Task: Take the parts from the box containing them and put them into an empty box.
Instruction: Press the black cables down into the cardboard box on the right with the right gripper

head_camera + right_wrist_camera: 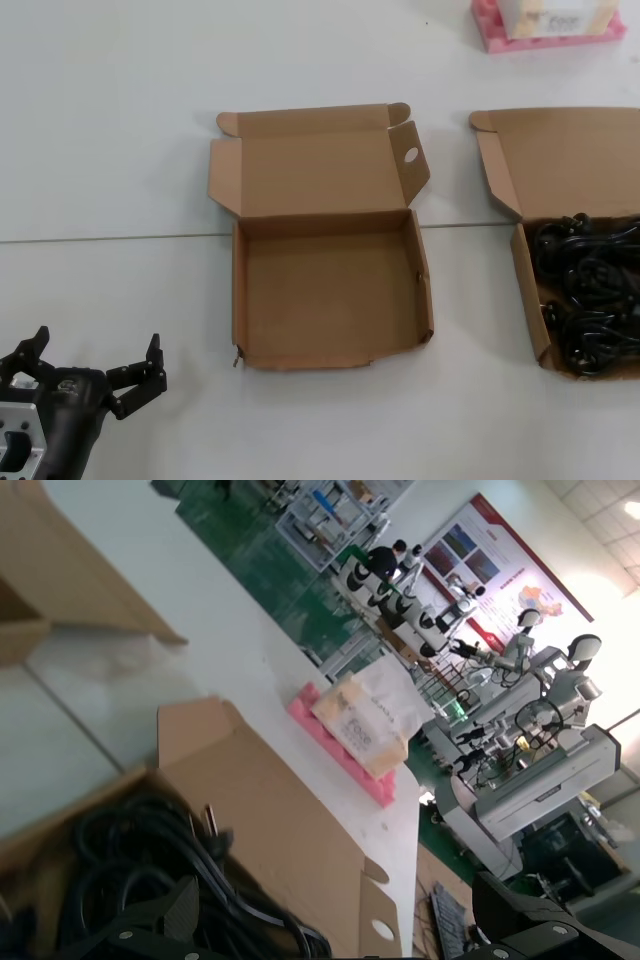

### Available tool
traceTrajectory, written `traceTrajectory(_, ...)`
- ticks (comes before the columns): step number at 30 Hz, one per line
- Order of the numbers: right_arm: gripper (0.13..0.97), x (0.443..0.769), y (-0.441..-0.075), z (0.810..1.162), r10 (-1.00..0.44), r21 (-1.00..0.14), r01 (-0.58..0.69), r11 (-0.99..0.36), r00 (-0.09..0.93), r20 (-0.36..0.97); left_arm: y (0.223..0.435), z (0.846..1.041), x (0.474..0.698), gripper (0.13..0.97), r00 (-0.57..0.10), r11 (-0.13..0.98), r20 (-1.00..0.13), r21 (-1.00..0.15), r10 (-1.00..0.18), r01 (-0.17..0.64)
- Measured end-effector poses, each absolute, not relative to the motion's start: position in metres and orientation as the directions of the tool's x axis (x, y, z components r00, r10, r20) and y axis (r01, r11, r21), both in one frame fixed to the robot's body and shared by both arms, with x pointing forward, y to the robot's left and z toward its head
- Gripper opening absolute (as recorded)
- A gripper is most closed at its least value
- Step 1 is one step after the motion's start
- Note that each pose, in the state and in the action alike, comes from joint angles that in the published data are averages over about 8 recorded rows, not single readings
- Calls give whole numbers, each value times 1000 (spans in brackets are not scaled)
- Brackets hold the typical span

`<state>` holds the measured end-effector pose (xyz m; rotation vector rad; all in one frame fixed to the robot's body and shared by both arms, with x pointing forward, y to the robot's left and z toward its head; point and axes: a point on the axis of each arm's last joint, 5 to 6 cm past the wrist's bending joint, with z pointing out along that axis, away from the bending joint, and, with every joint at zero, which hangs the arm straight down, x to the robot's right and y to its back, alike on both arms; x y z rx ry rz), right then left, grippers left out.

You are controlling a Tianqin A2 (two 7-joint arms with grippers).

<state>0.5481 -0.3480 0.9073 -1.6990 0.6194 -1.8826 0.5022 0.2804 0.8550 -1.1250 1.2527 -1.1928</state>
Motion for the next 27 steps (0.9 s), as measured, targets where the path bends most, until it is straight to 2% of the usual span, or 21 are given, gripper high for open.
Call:
traceTrajectory(9, 966, 555, -361, 897, -572, -568, 68, -820, -85, 816, 280, 855, 502, 966, -35, 70, -71, -997, -997, 22)
traceTrajectory(27, 966, 593, -361, 879, -467, -461, 87, -883, -69, 881, 280, 855, 502, 966, -35, 70, -71, -997, -997, 22)
